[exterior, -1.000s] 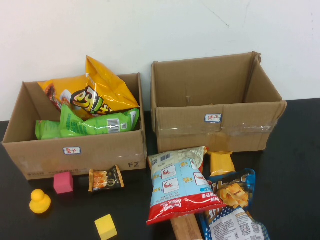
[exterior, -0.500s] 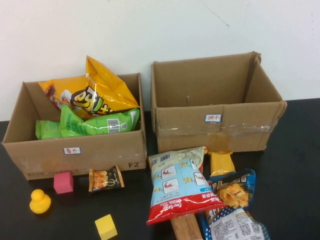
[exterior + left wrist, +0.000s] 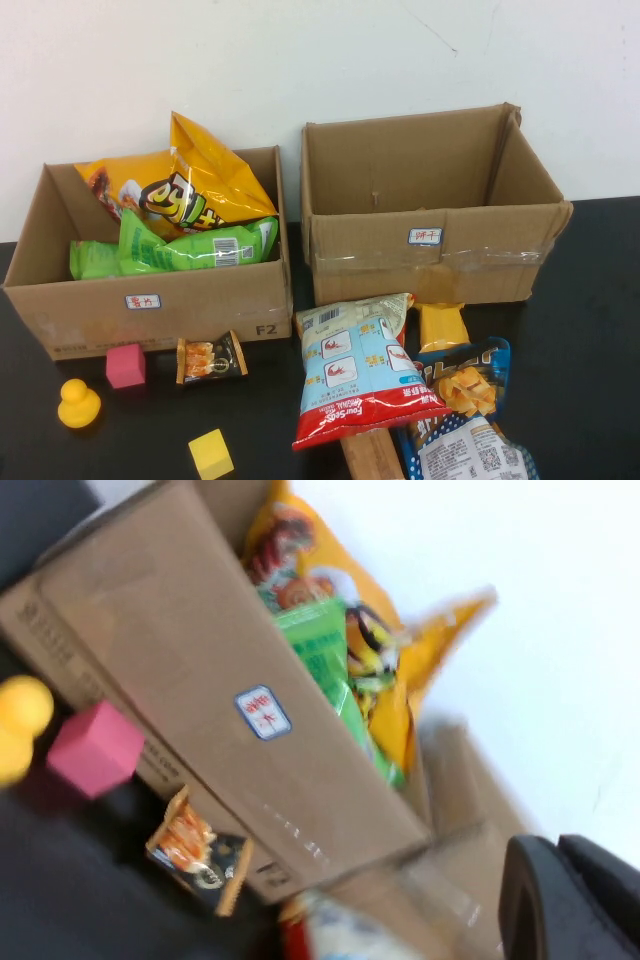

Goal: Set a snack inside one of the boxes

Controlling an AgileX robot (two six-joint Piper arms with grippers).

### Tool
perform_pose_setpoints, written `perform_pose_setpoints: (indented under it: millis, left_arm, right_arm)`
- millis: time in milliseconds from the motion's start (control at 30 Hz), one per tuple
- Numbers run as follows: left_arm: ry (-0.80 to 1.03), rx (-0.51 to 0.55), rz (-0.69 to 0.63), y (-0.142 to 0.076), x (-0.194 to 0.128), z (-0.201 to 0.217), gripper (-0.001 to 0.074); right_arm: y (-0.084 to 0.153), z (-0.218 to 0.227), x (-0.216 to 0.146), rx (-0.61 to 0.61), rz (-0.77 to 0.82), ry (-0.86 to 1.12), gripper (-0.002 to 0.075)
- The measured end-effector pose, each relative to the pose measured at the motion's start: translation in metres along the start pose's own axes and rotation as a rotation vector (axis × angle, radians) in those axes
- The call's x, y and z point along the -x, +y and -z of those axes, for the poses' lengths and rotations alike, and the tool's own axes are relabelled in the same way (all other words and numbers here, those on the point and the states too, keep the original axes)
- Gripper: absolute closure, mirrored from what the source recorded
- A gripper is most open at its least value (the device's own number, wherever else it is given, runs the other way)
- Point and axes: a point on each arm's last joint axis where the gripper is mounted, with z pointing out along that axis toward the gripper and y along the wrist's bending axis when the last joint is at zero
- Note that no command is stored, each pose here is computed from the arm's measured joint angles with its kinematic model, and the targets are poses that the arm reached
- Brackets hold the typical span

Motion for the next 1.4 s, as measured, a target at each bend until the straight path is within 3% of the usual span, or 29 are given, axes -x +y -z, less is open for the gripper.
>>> perform_pose_setpoints:
  millis: [167, 267, 500, 667, 800, 933, 967, 1000, 1133, 1233, 1400]
  left_arm:
    - [0.085, -0.06, -0.445, -0.04, 0.006, 0.011, 0.0736]
    - [0.149, -0.004, -0.67, -0.061, 0.015, 0.009, 0.0736]
    - [0.306, 0.094, -0.962, -0.092, 0.038, -0.028, 0.0736]
    - [0.316, 0.095, -1.101, -0.097, 0.043, -0.062, 0.0736]
    - [0.372, 0.075, -1.179, -0.095, 0.031, -0.083, 0.0727]
    - [0.495, 0.095, -1.218, -0.084, 0.012, -0.105, 0.0629]
    - [0.531, 0.105, -1.232, -0.08, 0.007, -0.111, 0.0584]
    - [0.595, 0.126, -1.255, -0.071, -0.002, -0.122, 0.0492]
    - [0.721, 0.178, -1.305, -0.049, -0.02, -0.143, 0.0309]
    - [0.747, 0.214, -1.266, -0.034, -0.03, -0.157, 0.0255]
    - [0.693, 0.236, -1.104, -0.016, -0.045, -0.184, 0.0237]
  right_arm:
    - [0.0, 0.0, 0.0, 0.0, 0.0, 0.0, 0.0727]
    - [0.0, 0.0, 0.0, 0.0, 0.0, 0.0, 0.0727]
    - [0.0, 0.0, 0.0, 0.0, 0.0, 0.0, 0.0727]
    - [0.0, 0.0, 0.0, 0.0, 0.0, 0.0, 0.0727]
    - [0.0, 0.0, 0.0, 0.0, 0.0, 0.0, 0.0727]
    - [0.0, 0.0, 0.0, 0.0, 0.0, 0.0, 0.0727]
    - [0.0, 0.0, 0.0, 0.0, 0.0, 0.0, 0.0727]
    - [0.0, 0.0, 0.0, 0.0, 0.0, 0.0, 0.0727]
    - [0.0, 0.0, 0.0, 0.0, 0.0, 0.0, 0.0727]
    - [0.0, 0.0, 0.0, 0.0, 0.0, 0.0, 0.0727]
    - [0.0, 0.0, 0.0, 0.0, 0.0, 0.0, 0.0727]
